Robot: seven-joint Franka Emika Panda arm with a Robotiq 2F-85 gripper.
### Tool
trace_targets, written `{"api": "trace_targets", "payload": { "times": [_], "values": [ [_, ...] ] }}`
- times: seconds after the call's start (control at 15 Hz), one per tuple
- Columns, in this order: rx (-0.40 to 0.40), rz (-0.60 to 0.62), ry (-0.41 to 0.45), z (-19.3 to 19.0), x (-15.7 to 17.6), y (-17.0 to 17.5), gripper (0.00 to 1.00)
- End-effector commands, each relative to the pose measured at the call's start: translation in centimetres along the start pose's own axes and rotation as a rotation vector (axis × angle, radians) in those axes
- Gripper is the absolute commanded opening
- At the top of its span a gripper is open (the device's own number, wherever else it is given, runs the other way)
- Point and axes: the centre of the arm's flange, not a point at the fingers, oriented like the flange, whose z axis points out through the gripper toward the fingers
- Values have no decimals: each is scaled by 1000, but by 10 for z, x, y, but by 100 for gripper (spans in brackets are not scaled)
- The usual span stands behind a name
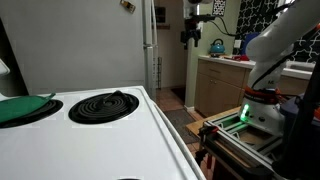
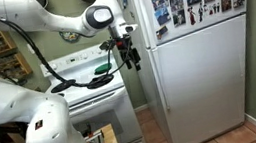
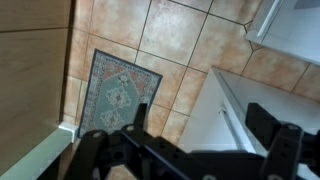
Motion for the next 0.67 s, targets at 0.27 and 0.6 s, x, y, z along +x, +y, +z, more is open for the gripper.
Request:
{"api": "trace_targets", "payload": {
  "times": [0.27, 0.6],
  "values": [
    [152, -240, 238, 27, 66, 28, 100],
    [254, -462, 310, 49, 88, 42, 100]
  ]
}}
